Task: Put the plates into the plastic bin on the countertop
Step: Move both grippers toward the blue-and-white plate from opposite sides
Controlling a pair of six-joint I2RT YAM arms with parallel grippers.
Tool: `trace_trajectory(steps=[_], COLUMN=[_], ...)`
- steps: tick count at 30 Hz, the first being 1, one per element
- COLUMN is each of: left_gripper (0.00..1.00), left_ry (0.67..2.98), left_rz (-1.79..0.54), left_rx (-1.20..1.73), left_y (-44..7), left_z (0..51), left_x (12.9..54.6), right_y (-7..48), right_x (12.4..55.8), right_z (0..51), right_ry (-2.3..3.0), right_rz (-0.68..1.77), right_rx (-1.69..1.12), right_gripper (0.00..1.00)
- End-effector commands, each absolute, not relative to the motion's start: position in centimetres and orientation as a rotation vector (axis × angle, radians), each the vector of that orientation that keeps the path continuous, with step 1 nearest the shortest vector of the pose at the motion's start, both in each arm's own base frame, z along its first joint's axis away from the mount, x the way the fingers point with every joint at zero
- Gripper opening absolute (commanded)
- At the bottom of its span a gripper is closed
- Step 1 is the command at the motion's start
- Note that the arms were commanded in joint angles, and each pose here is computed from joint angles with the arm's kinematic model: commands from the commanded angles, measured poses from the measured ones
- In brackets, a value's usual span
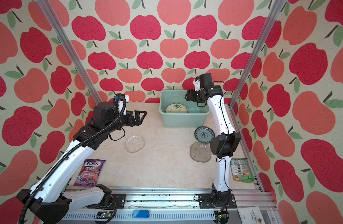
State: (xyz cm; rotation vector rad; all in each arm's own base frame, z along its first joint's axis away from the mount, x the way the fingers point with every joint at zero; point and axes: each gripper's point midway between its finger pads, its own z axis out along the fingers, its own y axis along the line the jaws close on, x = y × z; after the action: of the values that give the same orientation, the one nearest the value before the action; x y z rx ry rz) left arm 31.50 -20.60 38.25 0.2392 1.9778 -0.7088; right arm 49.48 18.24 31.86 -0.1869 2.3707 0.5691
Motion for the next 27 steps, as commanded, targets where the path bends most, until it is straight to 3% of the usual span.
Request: trace_trajectory(steps=[1, 8, 15, 27], left_gripper=[0.99, 0.99, 0.99, 0.99], left_ry=[2.013, 2.169, 2.412, 2.526], left_rz=[-0.786, -1.015, -0.992, -1.021], left_rx=[0.25, 0.084, -0.117, 0.041], left_y=[-22.2, -26.1, -29.2, -36.9], left_z=[39.0, 35.7, 28.7, 21.6], left_x=[28.8, 25.8, 25.5, 26.6], right_y=[17.0, 12.2, 7.5, 0.4], right_x=[44.9, 37.9, 32.9, 31.5], right_z=[34.4, 33.0, 26.4, 16.8], right_ry=[2.377, 2.43, 2.479, 2.498], right_rz=[0.566, 0.568, 0.612, 0.592], right_rx=[-0.222, -0.105, 0.153, 0.52], right_gripper=[0.7, 0.7, 0.71, 0.71])
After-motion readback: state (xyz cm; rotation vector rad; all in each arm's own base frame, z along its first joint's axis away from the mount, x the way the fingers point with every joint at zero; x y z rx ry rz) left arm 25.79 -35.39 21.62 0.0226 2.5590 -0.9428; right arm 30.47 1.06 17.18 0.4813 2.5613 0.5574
